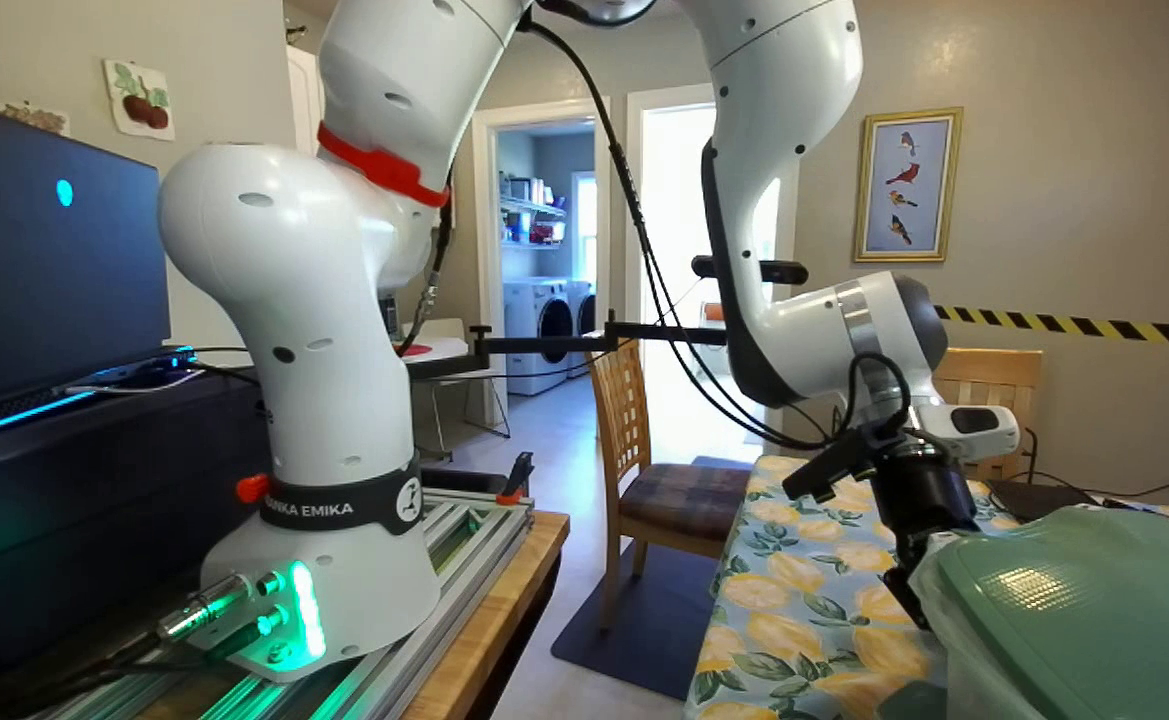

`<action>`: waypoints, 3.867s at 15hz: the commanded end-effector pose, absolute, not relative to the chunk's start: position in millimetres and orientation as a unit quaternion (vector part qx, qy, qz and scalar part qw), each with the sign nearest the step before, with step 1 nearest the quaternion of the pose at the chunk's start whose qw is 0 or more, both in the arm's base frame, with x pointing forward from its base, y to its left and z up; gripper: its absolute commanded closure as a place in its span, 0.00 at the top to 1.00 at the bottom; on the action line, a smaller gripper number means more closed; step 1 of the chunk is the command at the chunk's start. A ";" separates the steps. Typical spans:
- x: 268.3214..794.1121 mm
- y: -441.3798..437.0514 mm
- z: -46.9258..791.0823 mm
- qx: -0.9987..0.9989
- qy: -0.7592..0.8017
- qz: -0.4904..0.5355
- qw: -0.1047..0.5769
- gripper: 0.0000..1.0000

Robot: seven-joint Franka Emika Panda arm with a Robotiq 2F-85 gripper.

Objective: Turn the bin around then open it.

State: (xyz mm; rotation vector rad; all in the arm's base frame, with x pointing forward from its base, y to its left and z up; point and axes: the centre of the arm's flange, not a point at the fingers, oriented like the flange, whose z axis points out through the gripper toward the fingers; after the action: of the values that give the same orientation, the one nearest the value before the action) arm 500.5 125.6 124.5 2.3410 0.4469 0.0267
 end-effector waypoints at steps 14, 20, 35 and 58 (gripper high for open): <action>458.2 138.0 286.4 0.971 0.077 0.003 0.226 0.34; 464.2 107.3 202.3 0.939 0.119 -0.046 0.319 0.72; 480.4 116.0 135.5 0.900 0.213 -0.055 0.375 1.00; 519.8 133.3 73.3 0.911 0.211 0.014 0.353 0.60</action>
State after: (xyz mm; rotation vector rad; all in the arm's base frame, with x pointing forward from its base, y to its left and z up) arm 513.0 132.7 84.1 2.3404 0.5602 0.0298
